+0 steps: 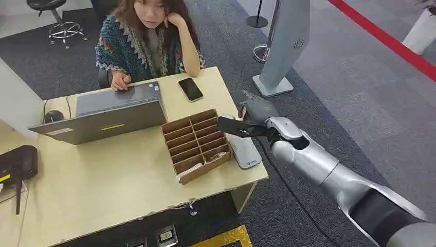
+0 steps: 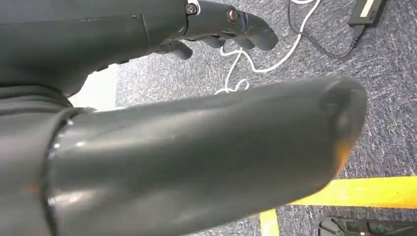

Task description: Pass the card to the sensor for recognition and then transmit it.

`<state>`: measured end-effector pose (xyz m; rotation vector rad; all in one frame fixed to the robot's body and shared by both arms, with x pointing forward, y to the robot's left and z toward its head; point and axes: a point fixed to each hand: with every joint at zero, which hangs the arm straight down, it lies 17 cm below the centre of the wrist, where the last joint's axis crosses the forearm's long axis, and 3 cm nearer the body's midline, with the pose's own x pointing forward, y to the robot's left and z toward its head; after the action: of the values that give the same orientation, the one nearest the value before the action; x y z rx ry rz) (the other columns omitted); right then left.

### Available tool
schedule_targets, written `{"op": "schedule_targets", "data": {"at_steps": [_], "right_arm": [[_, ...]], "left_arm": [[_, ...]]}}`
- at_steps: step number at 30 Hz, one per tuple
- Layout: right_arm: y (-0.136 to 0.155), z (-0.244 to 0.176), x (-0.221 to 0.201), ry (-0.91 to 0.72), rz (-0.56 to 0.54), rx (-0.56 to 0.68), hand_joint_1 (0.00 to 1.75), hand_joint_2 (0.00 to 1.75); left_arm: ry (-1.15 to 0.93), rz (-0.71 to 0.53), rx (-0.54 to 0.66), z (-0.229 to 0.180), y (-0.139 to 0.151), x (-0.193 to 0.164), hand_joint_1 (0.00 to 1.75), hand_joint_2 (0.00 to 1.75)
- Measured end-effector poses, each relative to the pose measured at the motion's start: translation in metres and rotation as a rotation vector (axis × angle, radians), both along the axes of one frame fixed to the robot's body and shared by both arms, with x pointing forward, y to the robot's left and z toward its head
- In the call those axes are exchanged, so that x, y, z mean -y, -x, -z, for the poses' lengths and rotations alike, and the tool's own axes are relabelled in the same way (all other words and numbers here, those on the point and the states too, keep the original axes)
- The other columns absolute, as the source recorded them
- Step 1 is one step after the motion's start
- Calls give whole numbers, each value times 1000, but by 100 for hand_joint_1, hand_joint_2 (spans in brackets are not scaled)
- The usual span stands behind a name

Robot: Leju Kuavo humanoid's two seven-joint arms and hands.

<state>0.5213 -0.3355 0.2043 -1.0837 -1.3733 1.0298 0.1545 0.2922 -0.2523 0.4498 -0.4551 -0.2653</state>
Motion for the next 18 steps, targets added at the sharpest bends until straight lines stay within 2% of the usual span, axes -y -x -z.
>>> {"op": "schedule_targets", "data": {"at_steps": [18], "right_arm": [[43,50,27,-13,53,-99,175,175]], "left_arm": [[-11,17,-6,0,-1,1,0,0]]}}
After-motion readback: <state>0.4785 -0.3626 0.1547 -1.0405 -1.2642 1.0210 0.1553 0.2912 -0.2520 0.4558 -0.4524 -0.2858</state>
